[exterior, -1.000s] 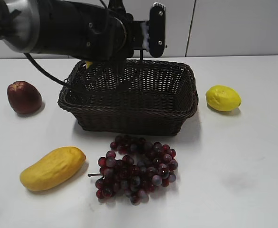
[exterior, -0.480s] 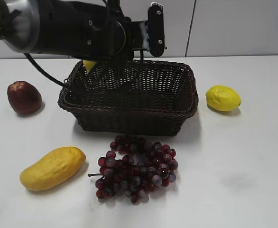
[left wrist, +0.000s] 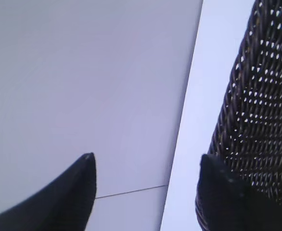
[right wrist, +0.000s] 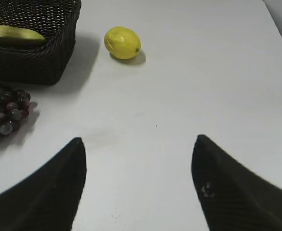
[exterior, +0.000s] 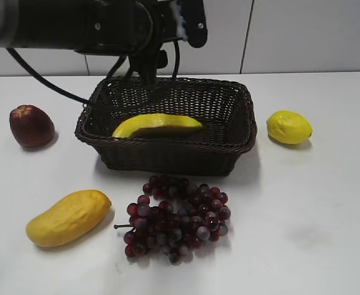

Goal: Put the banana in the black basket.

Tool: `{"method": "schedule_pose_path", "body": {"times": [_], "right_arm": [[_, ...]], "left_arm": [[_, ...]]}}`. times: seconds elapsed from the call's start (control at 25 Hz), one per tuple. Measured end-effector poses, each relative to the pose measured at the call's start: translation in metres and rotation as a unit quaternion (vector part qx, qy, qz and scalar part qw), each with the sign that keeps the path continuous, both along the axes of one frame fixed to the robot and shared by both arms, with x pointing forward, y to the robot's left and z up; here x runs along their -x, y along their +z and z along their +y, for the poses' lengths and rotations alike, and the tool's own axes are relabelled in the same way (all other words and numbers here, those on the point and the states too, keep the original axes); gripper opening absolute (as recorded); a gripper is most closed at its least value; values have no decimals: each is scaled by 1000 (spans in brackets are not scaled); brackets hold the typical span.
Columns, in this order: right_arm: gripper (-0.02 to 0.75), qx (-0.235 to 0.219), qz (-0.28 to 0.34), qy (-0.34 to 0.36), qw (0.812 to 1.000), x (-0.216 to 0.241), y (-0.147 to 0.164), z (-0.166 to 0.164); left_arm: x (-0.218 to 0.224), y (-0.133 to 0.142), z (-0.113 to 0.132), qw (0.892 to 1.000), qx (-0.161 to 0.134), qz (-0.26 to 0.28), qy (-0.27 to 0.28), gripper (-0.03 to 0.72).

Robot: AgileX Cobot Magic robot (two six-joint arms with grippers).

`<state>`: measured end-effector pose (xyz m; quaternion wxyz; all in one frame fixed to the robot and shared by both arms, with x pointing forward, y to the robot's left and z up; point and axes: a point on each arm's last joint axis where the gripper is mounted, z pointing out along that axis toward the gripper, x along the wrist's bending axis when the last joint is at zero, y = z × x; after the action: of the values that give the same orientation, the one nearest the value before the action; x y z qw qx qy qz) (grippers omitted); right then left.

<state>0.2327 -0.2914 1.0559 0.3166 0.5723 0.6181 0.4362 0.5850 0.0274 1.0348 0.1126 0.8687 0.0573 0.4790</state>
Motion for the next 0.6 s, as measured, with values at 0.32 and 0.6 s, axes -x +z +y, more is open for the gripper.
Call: {"method": "schedule_pose_path", "body": {"times": [0.32, 0.6], "right_arm": [[519, 0, 0, 0, 1000, 0, 0, 0], [519, 0, 0, 0, 1000, 0, 0, 0]], "left_arm": [[7, 25, 14, 999, 11, -10, 38, 615], [2, 44, 79, 968, 92, 81, 219, 497]]}}
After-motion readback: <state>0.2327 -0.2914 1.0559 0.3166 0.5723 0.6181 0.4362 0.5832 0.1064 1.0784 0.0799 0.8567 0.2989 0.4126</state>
